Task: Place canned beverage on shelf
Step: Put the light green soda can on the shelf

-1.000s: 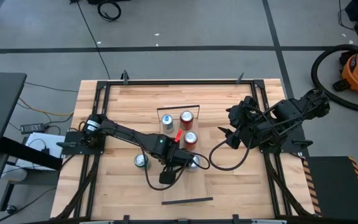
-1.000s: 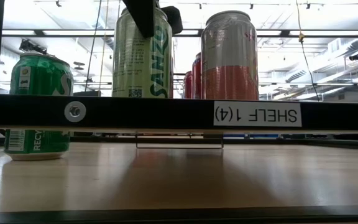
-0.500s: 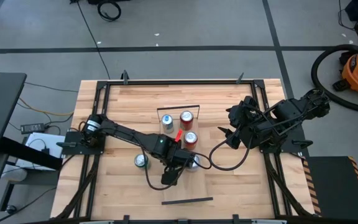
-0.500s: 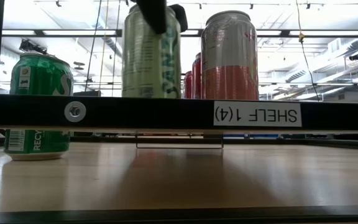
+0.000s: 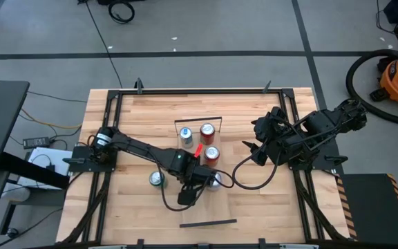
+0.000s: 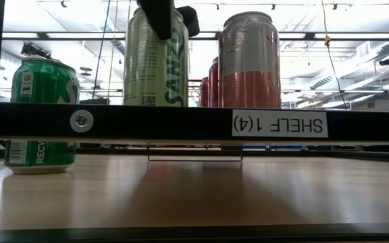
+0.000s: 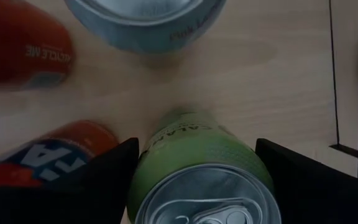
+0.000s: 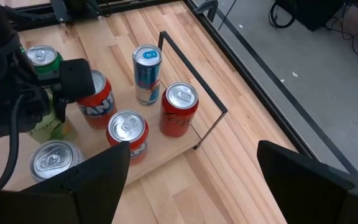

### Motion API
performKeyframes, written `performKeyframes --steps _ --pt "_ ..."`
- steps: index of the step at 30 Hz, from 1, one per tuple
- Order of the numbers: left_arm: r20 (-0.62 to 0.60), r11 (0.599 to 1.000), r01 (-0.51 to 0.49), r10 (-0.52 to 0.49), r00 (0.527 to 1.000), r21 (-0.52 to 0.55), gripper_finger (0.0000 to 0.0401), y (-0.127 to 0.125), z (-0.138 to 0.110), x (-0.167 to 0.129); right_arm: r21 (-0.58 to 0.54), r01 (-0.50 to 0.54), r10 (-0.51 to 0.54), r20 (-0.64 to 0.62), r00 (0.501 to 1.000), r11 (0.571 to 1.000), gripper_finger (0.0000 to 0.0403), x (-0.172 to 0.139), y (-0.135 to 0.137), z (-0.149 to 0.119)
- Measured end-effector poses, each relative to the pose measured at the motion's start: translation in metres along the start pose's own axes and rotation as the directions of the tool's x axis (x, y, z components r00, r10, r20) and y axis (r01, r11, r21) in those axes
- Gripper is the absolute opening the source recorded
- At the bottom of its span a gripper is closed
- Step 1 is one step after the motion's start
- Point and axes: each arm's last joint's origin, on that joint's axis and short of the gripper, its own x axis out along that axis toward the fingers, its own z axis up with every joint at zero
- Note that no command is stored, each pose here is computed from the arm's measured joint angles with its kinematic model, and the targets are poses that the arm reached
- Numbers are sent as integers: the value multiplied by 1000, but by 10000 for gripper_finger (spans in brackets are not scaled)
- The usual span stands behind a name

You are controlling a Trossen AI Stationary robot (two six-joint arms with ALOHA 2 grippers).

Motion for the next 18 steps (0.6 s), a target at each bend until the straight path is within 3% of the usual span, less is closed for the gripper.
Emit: performKeyframes --steps 9,18 --pt "-2 1000 0 0 1000 -9 323 4 1 0 -6 0 0 0 1000 1000 362 0 0 0" --pt "-1 1000 -4 4 1000 -16 356 4 1 0 -8 0 0 0 1000 1000 362 0 0 0"
